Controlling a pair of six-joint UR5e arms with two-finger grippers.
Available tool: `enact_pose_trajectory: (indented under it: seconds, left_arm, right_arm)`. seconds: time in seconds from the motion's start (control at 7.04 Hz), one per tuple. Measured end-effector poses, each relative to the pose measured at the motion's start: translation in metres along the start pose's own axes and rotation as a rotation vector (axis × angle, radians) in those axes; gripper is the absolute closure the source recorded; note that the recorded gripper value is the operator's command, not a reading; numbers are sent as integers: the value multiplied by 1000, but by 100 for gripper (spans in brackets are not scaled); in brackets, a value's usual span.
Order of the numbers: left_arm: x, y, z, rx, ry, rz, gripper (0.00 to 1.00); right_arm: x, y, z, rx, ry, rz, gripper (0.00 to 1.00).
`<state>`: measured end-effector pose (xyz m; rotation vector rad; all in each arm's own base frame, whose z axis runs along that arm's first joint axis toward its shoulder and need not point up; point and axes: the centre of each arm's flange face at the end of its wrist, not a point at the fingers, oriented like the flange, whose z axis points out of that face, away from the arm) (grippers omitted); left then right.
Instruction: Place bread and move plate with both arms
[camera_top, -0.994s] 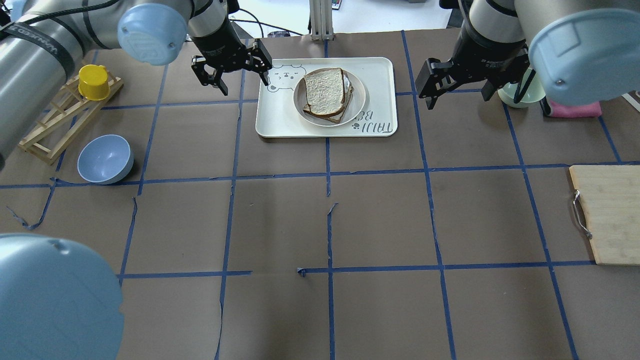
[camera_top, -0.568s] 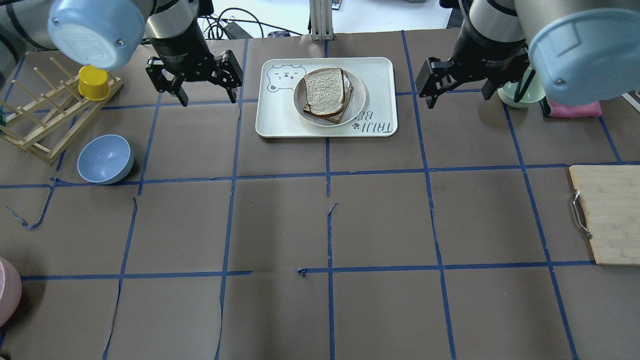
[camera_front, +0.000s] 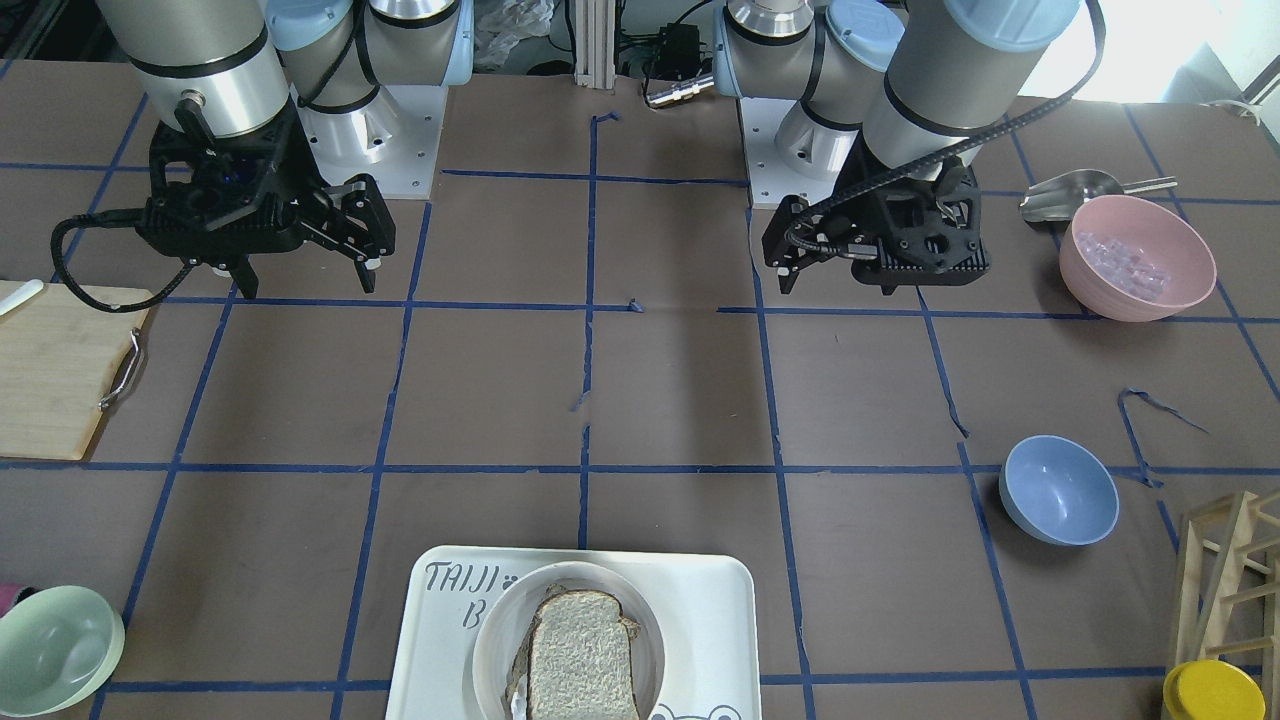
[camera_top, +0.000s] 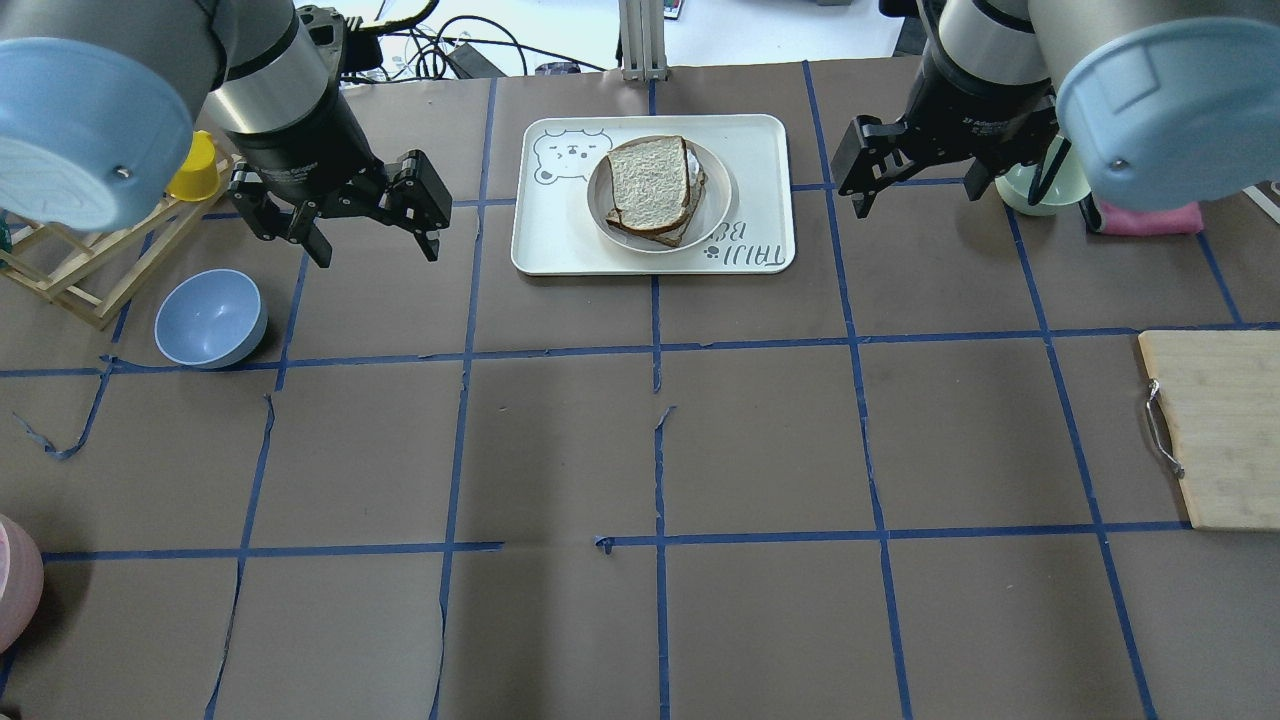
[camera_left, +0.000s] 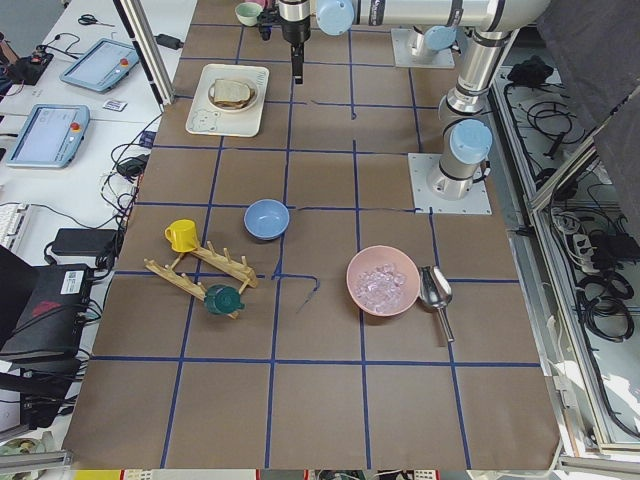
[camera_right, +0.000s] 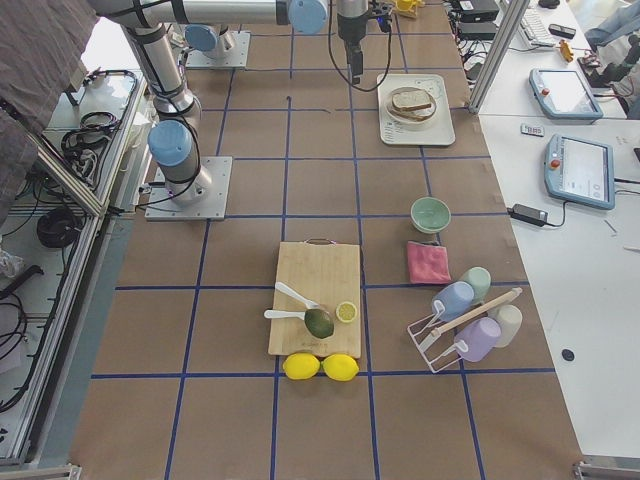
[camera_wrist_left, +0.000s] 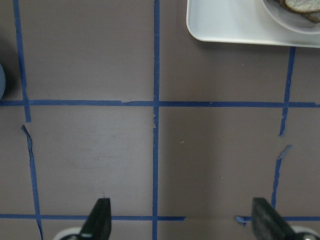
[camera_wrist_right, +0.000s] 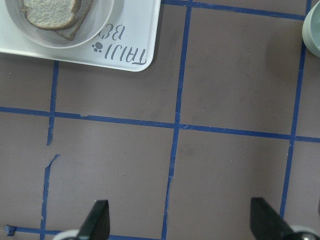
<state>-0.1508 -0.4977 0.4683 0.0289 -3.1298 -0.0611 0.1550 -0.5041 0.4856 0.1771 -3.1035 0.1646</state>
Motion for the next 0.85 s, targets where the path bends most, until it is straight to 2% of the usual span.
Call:
enact_pose_trajectory:
  seconds: [0.43,0.85]
  left_arm:
    - [-8,28,4,10,-2,-10,0]
    - [-11,35,7,11,-7,-10,0]
  right_arm:
    - [2,-1,-1,6,-9,5,0]
    - [3,-2,-2,14,-12,7,0]
